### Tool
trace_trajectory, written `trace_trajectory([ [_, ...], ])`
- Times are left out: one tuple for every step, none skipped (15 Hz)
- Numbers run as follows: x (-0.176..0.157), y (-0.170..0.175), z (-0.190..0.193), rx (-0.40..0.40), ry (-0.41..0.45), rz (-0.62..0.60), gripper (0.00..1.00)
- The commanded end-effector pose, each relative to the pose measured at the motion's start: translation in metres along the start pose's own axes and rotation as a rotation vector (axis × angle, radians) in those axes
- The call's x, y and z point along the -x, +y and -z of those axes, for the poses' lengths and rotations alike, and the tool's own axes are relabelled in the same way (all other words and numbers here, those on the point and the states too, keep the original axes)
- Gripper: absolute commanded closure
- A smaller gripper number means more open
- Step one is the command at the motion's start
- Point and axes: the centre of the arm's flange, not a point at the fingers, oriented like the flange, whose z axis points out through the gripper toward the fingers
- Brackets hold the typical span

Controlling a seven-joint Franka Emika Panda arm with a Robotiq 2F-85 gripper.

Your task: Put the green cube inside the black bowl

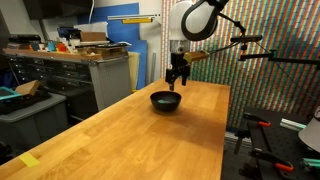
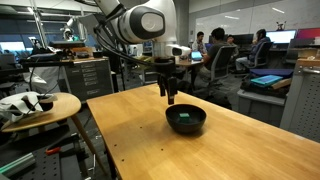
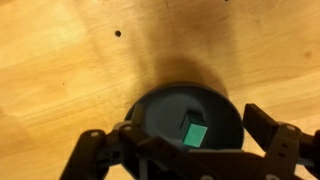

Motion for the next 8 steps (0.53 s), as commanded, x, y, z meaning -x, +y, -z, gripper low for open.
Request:
trace_trajectory([
  [0.047,0.004,0.047,0.022,-0.018,0.08,0.0],
  [0.019,0.001,0.017,0.015,-0.016,0.031,0.0],
  [0.026,0.001,0.025,0.016,-0.02,0.042,0.0],
  [0.032,0.001,0.031,0.016,-0.02,0.049,0.0],
  [0.036,0.002,0.034,0.014,-0.018,0.052,0.0],
  [0.038,0.002,0.035,0.014,-0.018,0.055,0.0],
  [0.038,0.003,0.034,0.015,-0.019,0.056,0.0],
  [0.039,0.003,0.034,0.015,-0.021,0.057,0.0],
])
